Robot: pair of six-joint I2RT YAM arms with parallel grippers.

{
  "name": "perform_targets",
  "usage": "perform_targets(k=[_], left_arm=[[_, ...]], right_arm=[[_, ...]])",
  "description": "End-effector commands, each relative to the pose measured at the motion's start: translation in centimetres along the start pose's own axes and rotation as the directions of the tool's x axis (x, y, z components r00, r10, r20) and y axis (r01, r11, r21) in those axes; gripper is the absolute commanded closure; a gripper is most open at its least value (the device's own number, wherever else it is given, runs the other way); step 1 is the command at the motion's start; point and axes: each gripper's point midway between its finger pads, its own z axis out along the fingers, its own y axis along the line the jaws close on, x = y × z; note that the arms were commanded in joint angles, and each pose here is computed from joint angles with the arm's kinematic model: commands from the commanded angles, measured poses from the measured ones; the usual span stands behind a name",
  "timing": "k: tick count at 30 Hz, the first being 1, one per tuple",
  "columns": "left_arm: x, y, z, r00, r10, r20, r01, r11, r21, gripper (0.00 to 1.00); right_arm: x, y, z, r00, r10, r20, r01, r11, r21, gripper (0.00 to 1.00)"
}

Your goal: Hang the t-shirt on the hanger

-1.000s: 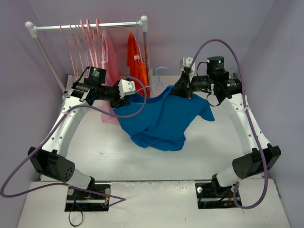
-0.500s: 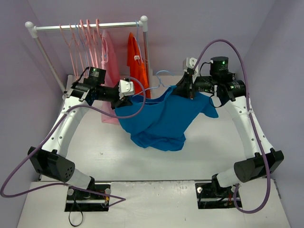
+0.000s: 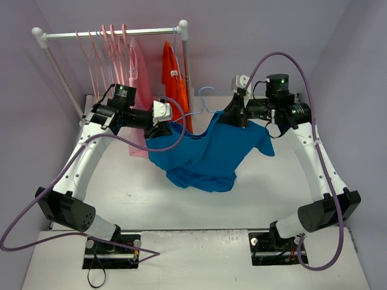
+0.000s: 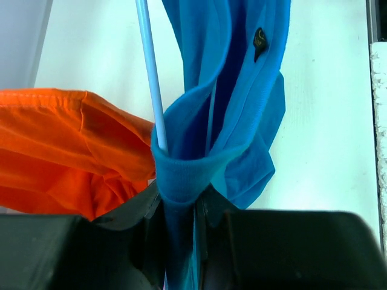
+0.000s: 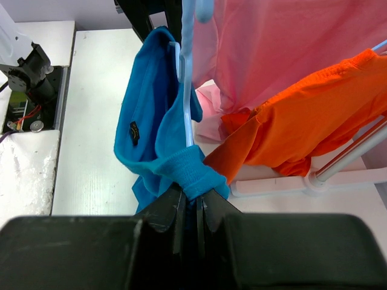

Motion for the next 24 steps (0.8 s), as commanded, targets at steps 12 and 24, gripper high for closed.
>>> perform_targets(k=[12,24], left_arm=[[-4.4,0.0,0.0,0.993,0.057,0.099,-0.058,0.998,0.012,0.88],[-4.6,-0.3,-0.2,0.995,0.016,0.095,-0.017,1.0,0.007,1.0]], right_arm=[[-2.6,0.7,-0.4,0.994,-0.083,0.066,0.084,0.996,-0.018,1.0],[-2.6,0.6,-0.5,0.995,-0.083,0.059,0.083,0.997,-0.002,1.0]])
